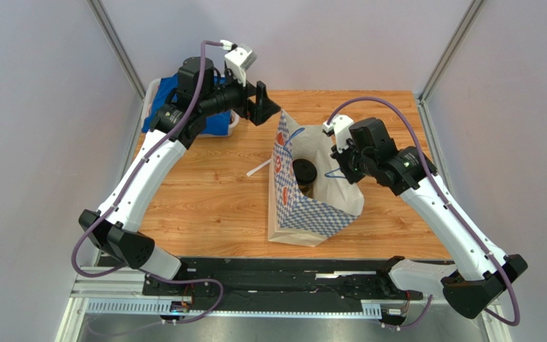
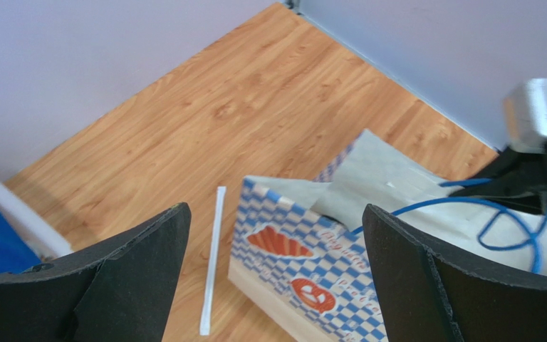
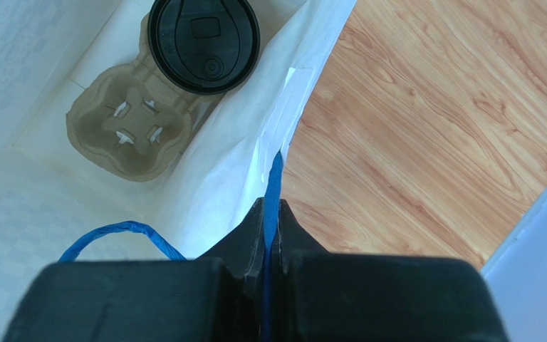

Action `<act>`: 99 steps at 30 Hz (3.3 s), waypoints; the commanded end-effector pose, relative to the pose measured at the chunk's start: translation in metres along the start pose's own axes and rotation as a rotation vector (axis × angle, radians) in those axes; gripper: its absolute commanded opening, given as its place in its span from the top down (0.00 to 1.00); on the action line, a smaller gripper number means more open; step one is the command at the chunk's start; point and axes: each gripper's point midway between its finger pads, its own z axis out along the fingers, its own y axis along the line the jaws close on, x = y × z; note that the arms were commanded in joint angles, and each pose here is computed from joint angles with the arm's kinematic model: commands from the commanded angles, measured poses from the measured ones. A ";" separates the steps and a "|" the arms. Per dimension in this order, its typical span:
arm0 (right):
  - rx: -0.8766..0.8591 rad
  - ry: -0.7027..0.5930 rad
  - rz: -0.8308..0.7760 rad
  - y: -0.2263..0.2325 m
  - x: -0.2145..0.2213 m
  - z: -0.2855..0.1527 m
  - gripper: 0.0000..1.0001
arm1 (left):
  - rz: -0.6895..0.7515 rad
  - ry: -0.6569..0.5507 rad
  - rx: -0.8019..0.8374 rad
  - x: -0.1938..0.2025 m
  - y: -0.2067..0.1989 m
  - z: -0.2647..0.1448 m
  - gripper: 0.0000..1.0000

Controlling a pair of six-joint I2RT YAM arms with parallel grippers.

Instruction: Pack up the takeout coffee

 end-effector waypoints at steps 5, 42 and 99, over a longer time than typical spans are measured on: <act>0.123 -0.096 0.030 -0.026 -0.034 -0.014 1.00 | -0.127 0.056 -0.176 0.028 0.066 0.003 0.04; 0.026 -0.035 0.204 -0.039 -0.043 -0.011 0.38 | -0.244 0.313 -0.218 0.129 0.098 0.020 0.09; 0.393 -0.371 0.650 -0.186 -0.080 -0.084 0.00 | -0.086 0.898 -0.116 0.291 0.119 0.081 0.31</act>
